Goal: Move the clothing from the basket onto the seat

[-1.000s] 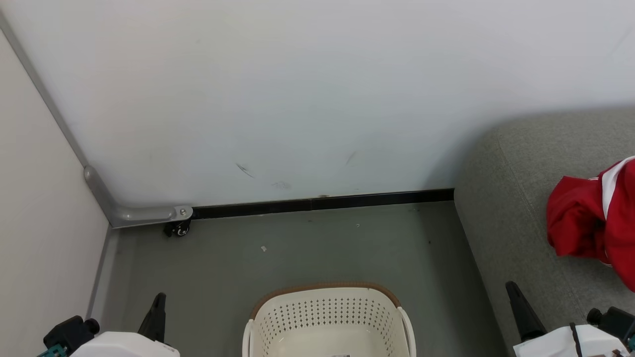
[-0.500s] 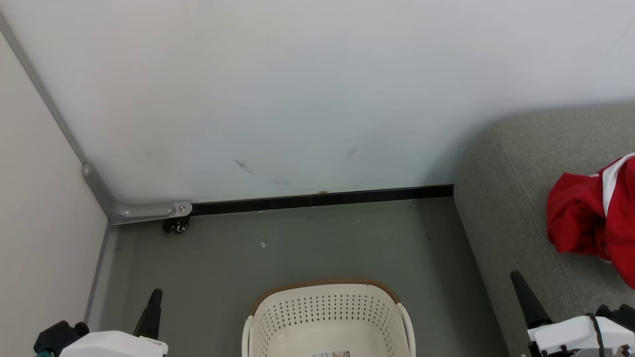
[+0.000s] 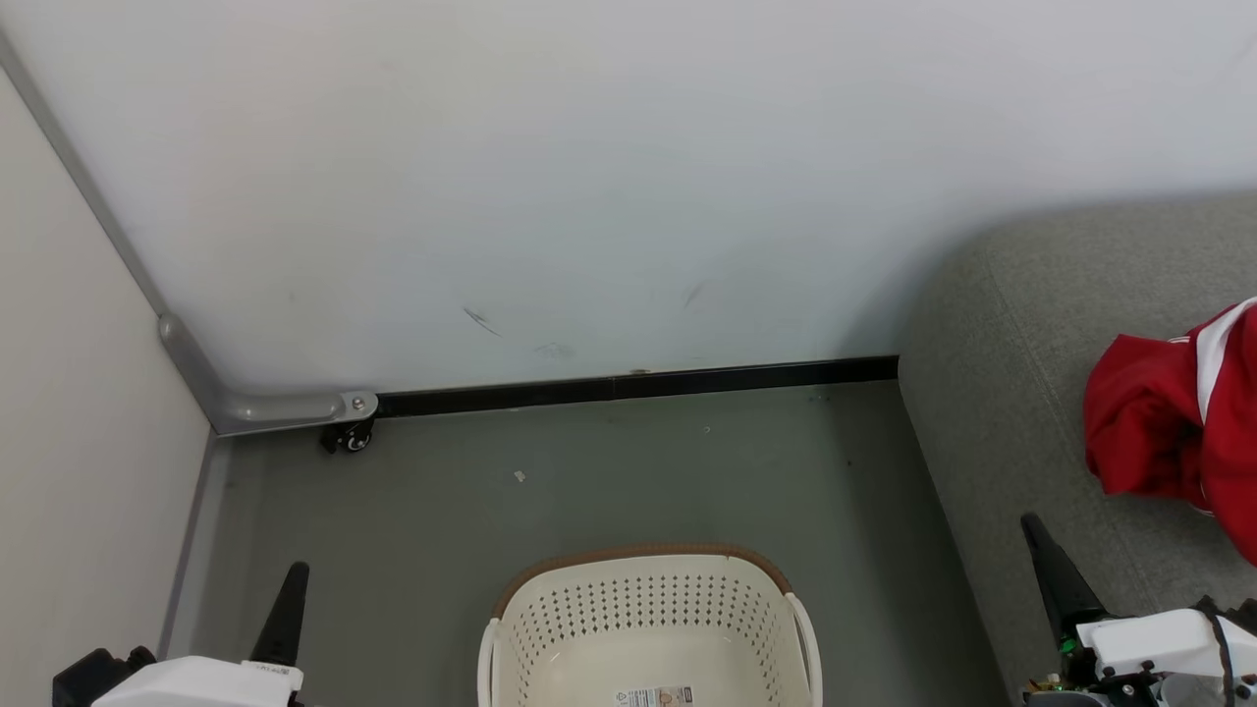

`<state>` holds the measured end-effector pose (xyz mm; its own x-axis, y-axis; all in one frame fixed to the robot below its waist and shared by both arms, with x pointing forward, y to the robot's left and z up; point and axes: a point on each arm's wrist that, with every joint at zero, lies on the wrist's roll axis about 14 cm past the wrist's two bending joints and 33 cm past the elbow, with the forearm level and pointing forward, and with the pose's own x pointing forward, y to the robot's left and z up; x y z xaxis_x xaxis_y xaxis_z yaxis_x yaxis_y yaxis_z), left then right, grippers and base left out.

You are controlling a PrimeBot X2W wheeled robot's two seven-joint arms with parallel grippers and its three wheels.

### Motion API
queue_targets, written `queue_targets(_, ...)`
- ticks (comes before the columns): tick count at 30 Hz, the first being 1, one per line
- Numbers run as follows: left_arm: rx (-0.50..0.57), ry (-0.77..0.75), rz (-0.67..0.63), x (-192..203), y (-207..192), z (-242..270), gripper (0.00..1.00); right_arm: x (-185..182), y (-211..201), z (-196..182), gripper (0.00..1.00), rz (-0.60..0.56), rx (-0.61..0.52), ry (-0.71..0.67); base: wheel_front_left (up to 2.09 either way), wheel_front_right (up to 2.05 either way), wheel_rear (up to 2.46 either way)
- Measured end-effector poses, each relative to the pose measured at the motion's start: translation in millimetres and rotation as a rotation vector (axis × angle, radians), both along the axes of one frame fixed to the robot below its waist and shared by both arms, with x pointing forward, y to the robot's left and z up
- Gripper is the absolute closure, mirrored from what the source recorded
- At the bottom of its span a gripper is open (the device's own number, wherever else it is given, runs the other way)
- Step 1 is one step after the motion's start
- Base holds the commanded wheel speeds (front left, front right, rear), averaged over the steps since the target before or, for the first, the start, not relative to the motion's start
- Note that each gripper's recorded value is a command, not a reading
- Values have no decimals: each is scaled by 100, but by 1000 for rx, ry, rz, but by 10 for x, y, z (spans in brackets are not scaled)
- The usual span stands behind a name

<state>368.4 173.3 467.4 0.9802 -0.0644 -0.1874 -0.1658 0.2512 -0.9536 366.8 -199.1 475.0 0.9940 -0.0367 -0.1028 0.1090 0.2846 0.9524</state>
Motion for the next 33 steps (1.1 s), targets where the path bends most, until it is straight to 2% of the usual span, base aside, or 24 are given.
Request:
queue_targets(20, -246, -78, 70, 57, 115, 97, 100, 70, -51, 48, 100, -18, 293, -32, 0, 0, 0)
queue_targets(33, -252, -81, 74, 60, 123, 96, 100, 96, -57, 83, 100, -18, 297, -42, 0, 0, 0)
